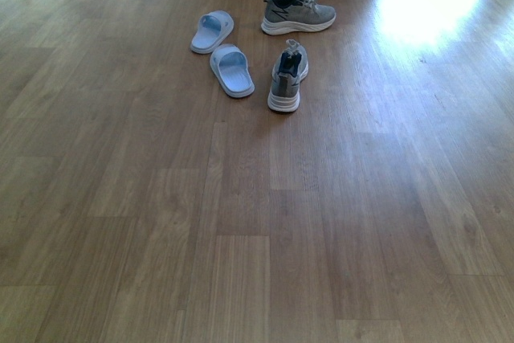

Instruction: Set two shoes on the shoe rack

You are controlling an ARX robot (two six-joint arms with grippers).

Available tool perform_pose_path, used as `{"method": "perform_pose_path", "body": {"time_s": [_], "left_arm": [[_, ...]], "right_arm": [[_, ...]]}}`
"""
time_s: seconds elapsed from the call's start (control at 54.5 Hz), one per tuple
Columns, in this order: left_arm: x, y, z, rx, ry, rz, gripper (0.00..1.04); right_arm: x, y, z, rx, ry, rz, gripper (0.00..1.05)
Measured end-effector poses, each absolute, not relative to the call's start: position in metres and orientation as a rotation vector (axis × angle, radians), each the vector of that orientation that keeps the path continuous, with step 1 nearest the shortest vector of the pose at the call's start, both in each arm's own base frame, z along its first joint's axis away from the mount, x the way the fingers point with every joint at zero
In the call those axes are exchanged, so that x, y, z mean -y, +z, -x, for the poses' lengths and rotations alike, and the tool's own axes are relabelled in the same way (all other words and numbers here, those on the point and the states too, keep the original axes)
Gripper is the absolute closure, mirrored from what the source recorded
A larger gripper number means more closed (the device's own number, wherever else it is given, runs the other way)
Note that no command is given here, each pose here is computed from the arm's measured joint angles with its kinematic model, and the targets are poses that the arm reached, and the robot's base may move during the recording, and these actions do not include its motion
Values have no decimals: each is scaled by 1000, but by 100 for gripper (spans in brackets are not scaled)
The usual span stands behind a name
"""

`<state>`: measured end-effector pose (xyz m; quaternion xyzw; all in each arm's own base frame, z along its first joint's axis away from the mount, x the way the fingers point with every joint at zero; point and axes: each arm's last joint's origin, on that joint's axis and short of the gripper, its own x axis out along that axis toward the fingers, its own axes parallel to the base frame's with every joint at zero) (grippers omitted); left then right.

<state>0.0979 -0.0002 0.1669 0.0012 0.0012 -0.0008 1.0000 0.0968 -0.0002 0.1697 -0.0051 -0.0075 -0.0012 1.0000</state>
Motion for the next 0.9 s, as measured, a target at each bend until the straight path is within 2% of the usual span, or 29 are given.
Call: {"method": "perform_pose_path", "body": {"time_s": [0.898], "left_arm": [[0,167,-98,-2,-2,-2,9]], "right_arm": [[0,170,-97,15,-2,10,9]]}}
